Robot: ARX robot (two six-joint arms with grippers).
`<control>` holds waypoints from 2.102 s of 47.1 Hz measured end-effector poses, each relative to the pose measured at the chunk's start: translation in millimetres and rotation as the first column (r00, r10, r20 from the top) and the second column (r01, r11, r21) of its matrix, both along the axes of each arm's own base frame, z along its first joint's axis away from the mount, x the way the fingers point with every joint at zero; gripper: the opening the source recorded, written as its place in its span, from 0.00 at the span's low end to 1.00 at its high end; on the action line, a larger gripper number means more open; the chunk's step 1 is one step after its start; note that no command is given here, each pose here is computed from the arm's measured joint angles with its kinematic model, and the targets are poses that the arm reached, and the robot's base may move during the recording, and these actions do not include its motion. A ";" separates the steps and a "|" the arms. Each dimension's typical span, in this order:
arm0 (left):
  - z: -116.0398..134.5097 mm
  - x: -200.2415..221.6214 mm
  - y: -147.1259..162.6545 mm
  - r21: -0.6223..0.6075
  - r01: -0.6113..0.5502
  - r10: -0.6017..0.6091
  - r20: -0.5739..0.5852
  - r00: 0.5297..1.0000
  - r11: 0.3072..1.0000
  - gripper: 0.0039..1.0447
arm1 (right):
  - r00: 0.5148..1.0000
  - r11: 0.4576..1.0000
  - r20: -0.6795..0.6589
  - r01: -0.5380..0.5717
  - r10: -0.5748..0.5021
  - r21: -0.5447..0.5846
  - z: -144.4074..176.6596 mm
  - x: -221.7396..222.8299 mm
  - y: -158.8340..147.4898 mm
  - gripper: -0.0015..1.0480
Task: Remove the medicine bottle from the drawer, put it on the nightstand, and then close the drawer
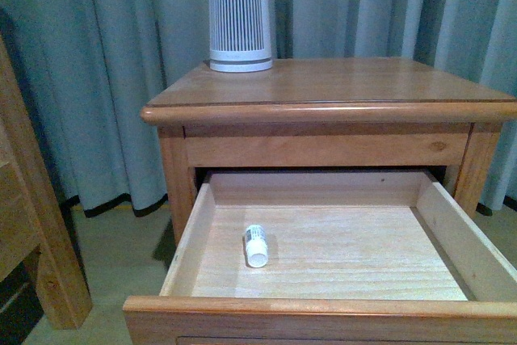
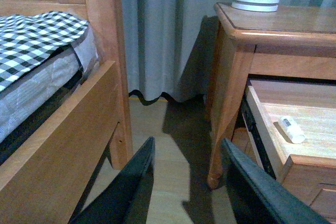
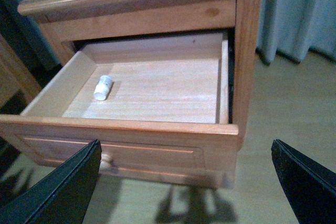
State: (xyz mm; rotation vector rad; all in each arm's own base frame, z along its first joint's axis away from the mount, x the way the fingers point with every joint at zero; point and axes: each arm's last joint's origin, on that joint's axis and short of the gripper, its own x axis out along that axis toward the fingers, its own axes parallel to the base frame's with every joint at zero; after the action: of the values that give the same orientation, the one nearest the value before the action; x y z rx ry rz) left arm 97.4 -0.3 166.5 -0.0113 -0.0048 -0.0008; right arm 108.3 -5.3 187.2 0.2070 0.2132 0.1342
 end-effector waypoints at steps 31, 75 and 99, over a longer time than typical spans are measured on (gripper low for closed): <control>0.0 0.0 0.0 0.001 0.000 0.000 0.000 1.000 1.000 0.94 | 0.935 0.968 -0.335 -0.181 0.115 -0.173 109.9 249.9 116.5 0.93; 0.0 0.0 0.0 0.001 0.000 0.000 0.000 1.000 1.000 0.94 | 0.811 0.907 -0.574 -0.320 0.113 -0.273 -49.1 317.8 236.1 0.93; 0.0 0.0 0.0 0.001 0.000 0.000 0.000 1.000 1.000 0.94 | 0.807 0.941 -0.582 -0.267 0.100 -0.209 -75.2 334.4 226.1 0.93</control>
State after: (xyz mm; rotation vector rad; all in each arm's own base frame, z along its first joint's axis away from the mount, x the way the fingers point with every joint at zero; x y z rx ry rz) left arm 97.4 -0.3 166.5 -0.0105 -0.0048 -0.0008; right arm 442.6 220.7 112.0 -0.0694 0.8483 0.2346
